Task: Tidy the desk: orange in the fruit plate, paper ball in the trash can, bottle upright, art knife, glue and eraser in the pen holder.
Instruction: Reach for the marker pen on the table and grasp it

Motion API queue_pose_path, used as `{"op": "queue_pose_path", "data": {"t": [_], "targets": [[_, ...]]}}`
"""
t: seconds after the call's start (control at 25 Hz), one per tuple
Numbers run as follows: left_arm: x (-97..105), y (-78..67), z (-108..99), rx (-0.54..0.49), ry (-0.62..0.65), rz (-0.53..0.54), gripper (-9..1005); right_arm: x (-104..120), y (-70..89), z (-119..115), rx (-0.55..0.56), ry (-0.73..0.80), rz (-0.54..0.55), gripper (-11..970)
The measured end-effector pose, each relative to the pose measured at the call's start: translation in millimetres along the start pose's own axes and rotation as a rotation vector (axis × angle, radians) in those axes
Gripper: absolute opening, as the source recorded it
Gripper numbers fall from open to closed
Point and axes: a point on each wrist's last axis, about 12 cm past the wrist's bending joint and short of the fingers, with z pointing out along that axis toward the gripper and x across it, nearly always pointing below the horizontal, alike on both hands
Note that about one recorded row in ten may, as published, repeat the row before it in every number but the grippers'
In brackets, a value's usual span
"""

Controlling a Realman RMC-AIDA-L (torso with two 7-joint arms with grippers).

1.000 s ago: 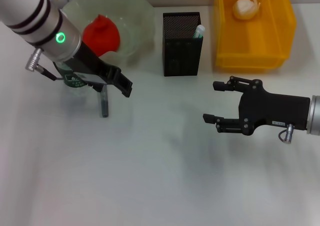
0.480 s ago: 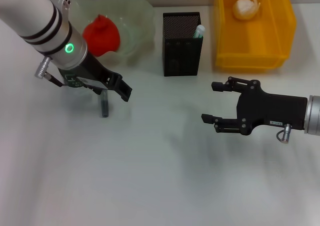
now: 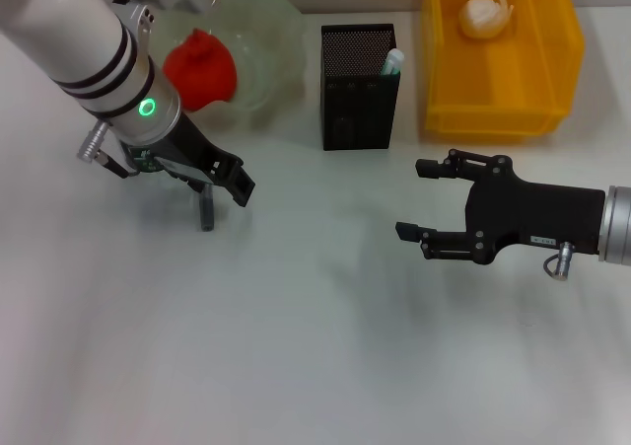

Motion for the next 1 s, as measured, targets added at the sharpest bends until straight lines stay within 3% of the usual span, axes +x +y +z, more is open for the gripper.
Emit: {"op": "queue_pose_path", "data": {"t": [0.08,0.28,1.0], "targets": [[1.1,0.8,1.4,-0.005,-0.001,0.001,672,-0.1,0.2,0.2,-0.001,-0.001,0.001,790],[2.6,-0.1,3.6,-0.013,0.008,0.015,594,-0.4,0.5,0.3,-0.001,-0.005,0.003,790],[5.6,-1.0,9.8,-0.047,0.041,0.043,588,-0.5,1.4,0.5,-0.005,-0.01,0.008,789]]}}
